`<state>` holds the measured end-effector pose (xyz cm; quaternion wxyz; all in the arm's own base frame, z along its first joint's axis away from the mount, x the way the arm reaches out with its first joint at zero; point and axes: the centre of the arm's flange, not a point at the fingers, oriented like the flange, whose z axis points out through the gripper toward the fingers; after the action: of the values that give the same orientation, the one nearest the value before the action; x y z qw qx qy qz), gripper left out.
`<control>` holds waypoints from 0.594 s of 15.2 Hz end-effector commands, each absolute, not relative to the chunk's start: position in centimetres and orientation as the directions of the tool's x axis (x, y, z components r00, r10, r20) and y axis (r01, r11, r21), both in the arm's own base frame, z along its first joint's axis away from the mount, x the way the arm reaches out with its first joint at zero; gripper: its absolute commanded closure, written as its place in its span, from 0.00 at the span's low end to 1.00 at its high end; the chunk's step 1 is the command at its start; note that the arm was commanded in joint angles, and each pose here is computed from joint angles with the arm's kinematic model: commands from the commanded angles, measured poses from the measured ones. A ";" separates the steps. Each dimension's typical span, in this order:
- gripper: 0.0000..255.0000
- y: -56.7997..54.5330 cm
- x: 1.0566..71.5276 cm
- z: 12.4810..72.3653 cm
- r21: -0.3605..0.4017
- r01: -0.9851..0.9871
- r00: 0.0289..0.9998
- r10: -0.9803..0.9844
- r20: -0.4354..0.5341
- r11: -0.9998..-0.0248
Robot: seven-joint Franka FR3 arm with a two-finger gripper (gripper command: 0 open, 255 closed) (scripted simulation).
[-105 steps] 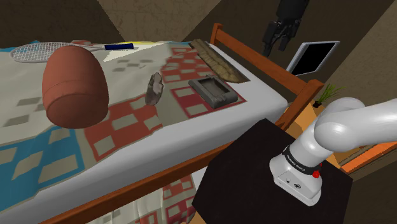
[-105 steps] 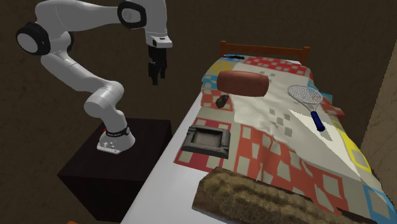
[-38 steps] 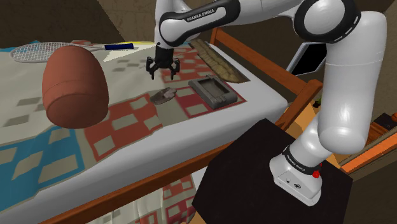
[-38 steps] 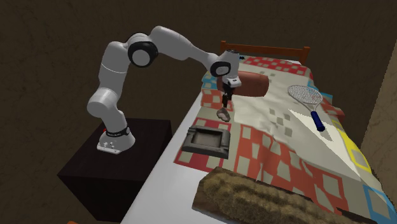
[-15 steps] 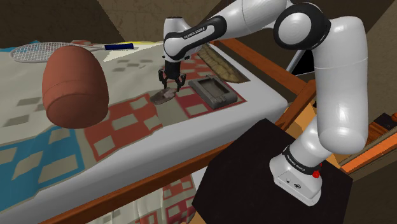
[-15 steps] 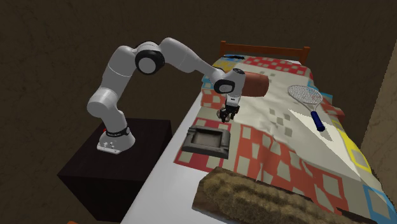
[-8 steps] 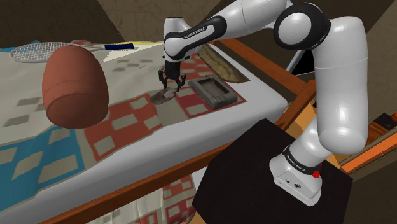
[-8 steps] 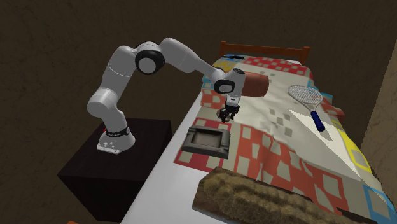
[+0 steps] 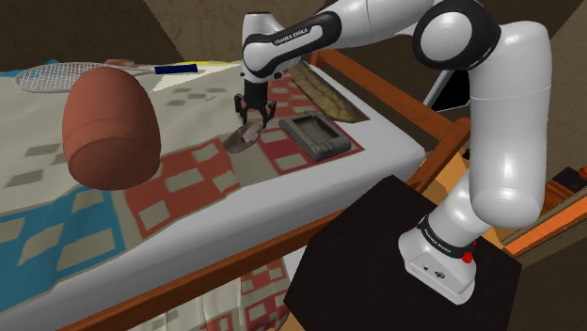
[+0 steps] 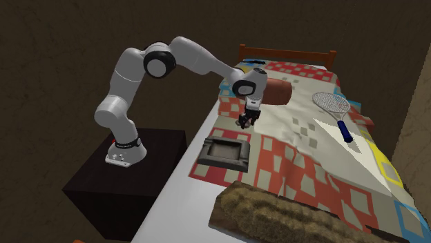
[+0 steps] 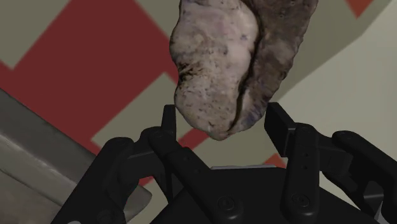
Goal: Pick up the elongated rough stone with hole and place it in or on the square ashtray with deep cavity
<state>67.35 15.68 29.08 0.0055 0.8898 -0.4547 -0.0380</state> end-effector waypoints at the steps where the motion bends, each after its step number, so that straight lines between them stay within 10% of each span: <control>1: 1.00 15.7 67.4 30.1 0.044 -0.809 0.584 -0.809 -0.063 -0.587; 9: 1.00 15.7 67.4 34.4 0.044 -0.809 0.584 -0.809 -0.063 -0.587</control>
<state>67.37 15.67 33.67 0.0054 0.8899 -0.4546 -0.0380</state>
